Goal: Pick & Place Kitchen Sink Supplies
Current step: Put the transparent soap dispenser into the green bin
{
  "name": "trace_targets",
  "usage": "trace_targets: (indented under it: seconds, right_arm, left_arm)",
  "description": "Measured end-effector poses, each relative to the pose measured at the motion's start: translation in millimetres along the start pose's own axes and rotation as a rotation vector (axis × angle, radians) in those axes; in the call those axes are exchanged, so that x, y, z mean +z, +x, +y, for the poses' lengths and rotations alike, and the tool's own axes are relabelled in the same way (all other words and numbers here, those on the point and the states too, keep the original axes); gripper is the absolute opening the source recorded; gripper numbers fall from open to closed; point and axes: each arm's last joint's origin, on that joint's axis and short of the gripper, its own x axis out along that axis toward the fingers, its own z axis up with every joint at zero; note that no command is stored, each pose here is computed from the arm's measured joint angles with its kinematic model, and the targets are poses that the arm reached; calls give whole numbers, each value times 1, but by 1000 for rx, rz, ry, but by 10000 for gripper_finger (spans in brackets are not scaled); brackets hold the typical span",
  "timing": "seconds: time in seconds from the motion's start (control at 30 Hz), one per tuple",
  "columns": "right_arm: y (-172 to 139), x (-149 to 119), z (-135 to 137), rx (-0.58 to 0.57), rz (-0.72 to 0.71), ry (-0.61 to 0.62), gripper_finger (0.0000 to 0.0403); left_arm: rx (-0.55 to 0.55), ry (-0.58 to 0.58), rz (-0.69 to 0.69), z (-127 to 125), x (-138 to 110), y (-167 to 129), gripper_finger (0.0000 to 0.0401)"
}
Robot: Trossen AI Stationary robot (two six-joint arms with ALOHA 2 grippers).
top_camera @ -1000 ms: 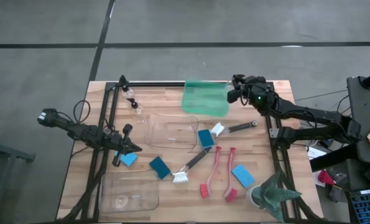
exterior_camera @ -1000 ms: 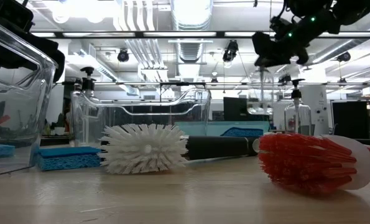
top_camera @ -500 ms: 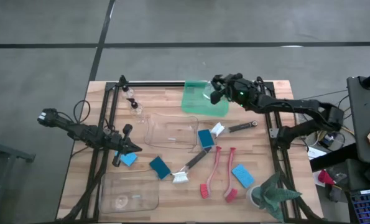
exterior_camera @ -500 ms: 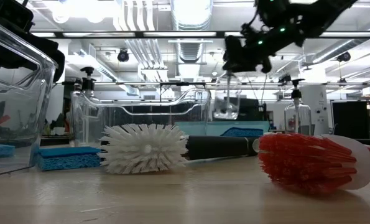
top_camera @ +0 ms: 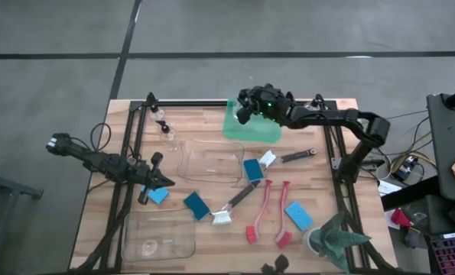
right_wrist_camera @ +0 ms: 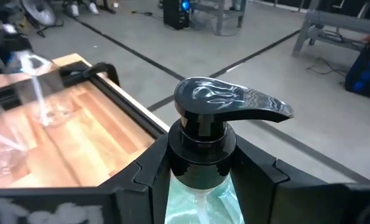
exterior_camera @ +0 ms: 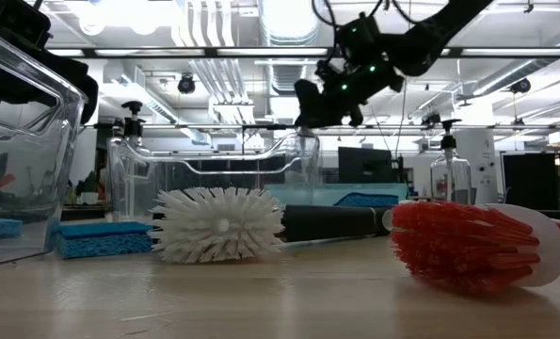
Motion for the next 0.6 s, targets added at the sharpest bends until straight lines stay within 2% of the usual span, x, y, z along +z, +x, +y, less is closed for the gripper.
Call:
trace_targets:
  seconds: [0.3,0.6]
  right_arm:
    - [28,-5,-18,25,35,61,132]
    - [33,-14,-25,52,37,99,135]
  left_arm:
    - [0,0,1,0,0,0,3]
    - [0,0,1,0,0,0,3]
